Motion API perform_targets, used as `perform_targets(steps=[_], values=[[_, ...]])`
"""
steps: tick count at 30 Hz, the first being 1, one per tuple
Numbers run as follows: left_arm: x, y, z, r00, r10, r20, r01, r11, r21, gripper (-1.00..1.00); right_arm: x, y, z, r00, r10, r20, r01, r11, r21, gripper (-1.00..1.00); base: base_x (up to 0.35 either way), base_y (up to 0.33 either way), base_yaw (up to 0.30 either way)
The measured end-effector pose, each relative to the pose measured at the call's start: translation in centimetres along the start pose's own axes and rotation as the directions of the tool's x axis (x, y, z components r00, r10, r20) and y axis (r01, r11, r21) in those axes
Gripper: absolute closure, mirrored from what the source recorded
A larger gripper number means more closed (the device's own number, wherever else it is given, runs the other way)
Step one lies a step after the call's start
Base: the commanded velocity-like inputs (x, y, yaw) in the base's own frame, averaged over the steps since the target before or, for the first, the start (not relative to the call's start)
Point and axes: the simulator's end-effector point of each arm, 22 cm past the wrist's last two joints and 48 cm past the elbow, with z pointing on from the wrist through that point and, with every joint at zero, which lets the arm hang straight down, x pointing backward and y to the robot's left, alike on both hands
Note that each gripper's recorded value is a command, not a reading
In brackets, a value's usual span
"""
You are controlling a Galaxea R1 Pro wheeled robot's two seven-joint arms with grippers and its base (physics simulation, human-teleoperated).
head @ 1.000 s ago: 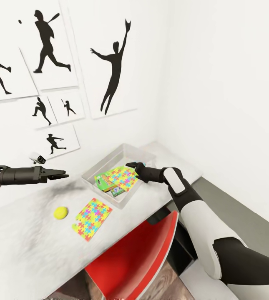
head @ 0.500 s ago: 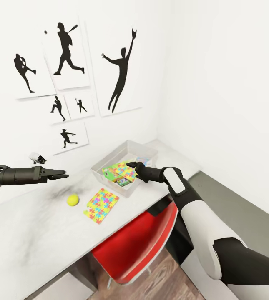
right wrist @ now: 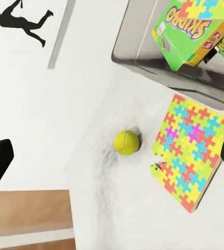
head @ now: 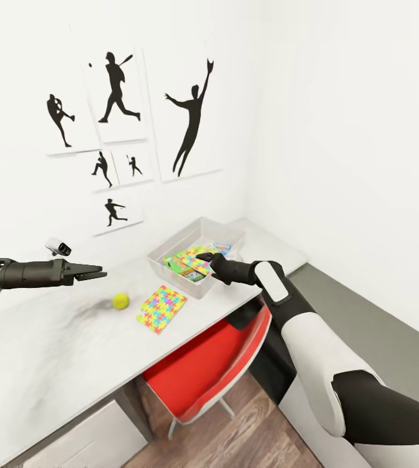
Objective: Put all the toys in the child's room - the three board games (two on the bed and one on the table), the two jigsaw puzzles on the table, and the tennis ball on the table - inside the toy box on the table in the child's room.
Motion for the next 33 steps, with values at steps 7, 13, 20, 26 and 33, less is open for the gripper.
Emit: perform_targets(steps=[7,13,20,26,33], values=[[-0.2,-0.6,-0.2,1.000,0.010,0.004,-0.010,1.000,0.001,-1.00,0.6,0.4,0.2,0.998,-0.059,-0.007,0.059,0.998,0.026,-1.00,-0.011,-0.005,0.139],[-0.4,-1.0,-0.4,1.000,0.018,0.006,-0.018,1.000,0.001,-1.00,1.4,1.0,0.7,0.990,-0.143,-0.005,0.143,0.989,0.049,-1.00,-0.005,0.002,0.148],[-0.4,-1.1,-0.4,1.000,0.020,0.007,-0.020,1.000,0.001,-1.00,1.7,0.7,0.9,0.987,-0.162,-0.009,0.162,0.984,0.071,-1.00,-0.092,0.075,0.037],[-0.4,-1.0,-0.4,1.000,0.018,0.006,-0.018,1.000,0.001,-1.00,1.9,0.5,0.9,0.987,-0.162,-0.013,0.162,0.984,0.076,-1.00,-0.019,0.016,0.003],[-0.4,-1.0,-0.4,1.000,0.019,0.006,-0.019,1.000,0.000,-1.00,2.0,0.4,0.9,0.987,-0.161,-0.014,0.162,0.984,0.077,-1.00,-0.006,0.005,0.001]])
